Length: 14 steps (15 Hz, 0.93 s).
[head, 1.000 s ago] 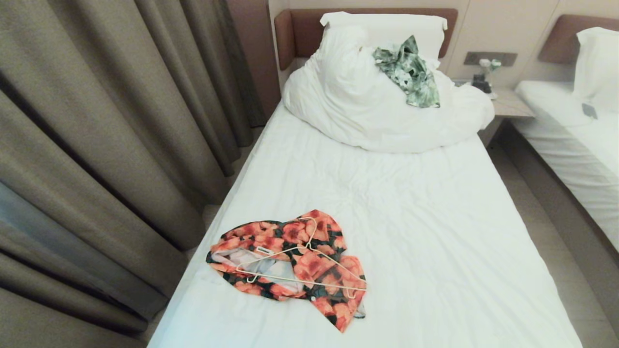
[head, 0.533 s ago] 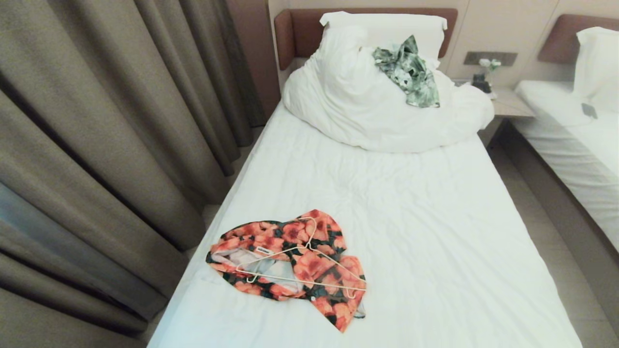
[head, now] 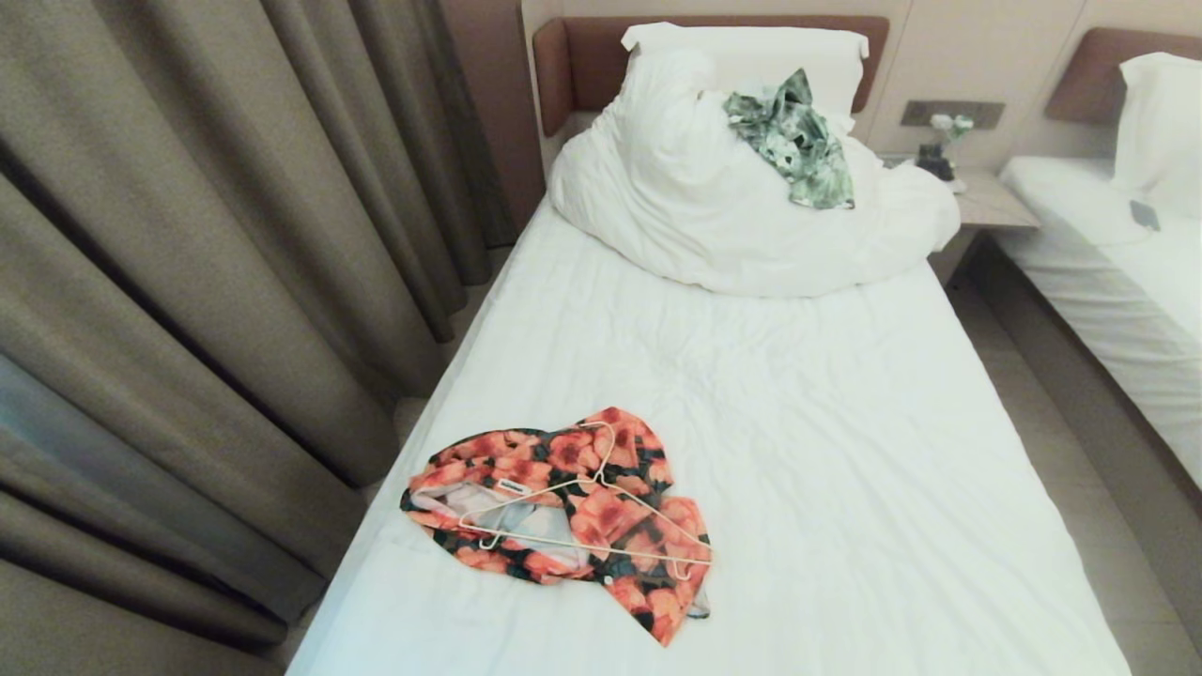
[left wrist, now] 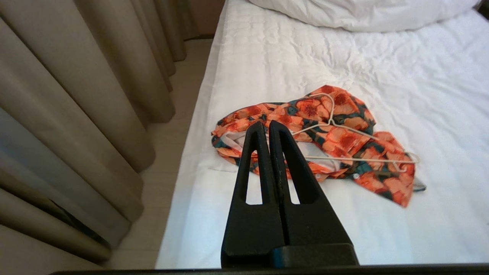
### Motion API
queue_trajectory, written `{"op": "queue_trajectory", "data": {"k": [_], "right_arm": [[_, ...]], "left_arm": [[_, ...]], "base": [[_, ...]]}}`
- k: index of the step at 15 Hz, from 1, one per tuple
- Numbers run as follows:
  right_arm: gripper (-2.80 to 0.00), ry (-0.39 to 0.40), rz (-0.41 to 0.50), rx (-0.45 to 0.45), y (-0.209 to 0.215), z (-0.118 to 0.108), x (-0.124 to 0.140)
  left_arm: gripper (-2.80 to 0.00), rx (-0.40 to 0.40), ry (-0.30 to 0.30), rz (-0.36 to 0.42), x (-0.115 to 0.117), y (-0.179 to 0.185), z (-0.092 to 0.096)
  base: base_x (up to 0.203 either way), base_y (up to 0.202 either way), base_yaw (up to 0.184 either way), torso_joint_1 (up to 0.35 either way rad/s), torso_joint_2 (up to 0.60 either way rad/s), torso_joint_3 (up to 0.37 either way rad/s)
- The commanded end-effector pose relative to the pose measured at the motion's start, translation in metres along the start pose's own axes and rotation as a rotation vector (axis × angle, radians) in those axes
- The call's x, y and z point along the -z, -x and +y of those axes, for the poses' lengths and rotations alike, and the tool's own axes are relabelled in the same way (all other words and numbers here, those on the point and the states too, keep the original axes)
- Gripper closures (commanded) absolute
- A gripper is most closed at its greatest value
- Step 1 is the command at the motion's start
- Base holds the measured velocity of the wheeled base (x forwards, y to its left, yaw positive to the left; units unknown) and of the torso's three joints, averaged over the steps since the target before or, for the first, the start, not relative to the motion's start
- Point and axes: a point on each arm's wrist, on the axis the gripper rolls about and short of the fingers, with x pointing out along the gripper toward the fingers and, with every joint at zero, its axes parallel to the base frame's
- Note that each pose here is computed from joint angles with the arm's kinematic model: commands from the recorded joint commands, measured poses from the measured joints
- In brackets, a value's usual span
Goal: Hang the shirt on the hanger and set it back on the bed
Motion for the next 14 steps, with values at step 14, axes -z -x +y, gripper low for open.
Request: {"op": "queue_trajectory", "data": {"k": [14], "right_arm": [[0.00, -0.003, 0.002, -0.001, -0.0002, 0.0000, 0.0007]], "left_arm": [[0.00, -0.044, 0.102, 0.007, 0.0077, -0.0024, 0.0006]], "base": [[0.000, 0.000, 0.000, 0.000, 0.00, 0.000]]}}
